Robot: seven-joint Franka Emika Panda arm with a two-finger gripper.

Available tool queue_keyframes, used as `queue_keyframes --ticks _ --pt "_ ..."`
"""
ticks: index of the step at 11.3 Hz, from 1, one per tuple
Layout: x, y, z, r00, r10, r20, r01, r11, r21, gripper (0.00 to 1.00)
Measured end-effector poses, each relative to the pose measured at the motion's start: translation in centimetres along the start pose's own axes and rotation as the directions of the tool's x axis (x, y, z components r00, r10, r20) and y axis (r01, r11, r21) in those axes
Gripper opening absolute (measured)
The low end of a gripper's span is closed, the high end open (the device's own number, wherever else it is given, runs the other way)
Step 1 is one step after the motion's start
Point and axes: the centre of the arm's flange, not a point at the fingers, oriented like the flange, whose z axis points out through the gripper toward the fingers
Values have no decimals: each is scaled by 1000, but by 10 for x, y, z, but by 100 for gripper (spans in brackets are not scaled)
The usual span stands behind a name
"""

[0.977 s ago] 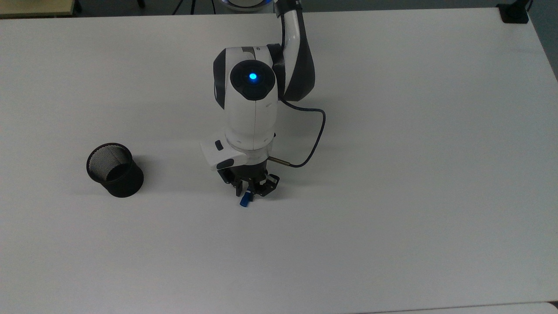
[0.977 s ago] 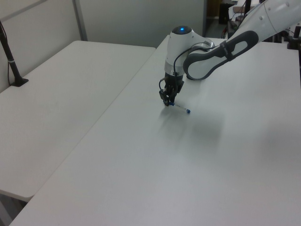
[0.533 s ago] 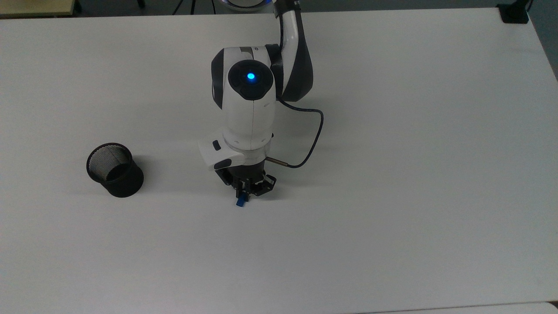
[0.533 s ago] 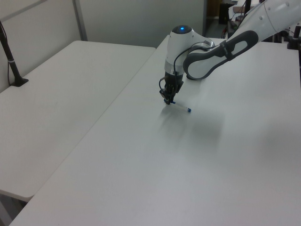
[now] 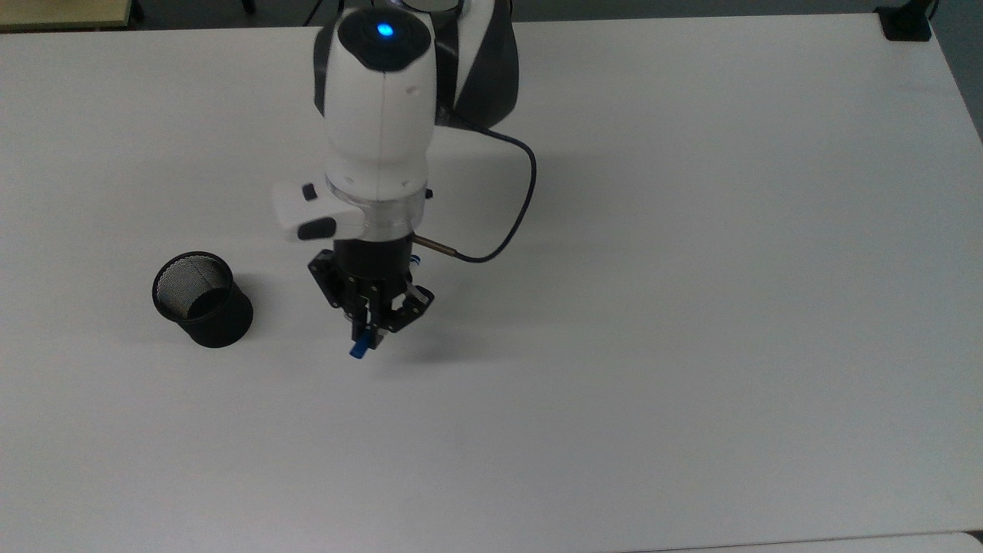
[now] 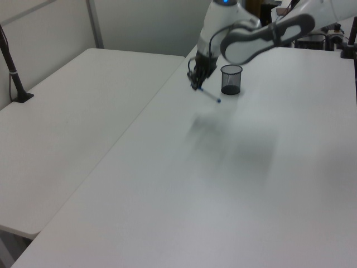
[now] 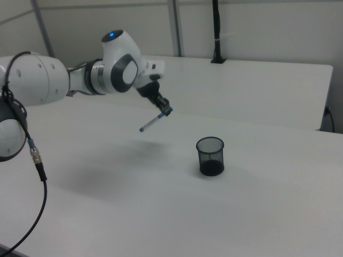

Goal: Insert the marker
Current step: 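Lift the marker and carry it toward the black mesh cup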

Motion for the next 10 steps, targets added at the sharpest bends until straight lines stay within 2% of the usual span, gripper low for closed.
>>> queue_keyframes --ticks 2,5,7,10 --pt "28 41 -42 996 52 -67 -53 999 -10 18" --pt "54 112 -65 986 103 -129 -113 991 -77 18" --pt "70 157 -71 965 140 -222 -158 985 -67 18" --pt "64 203 -45 940 92 -327 -128 988 -91 18"
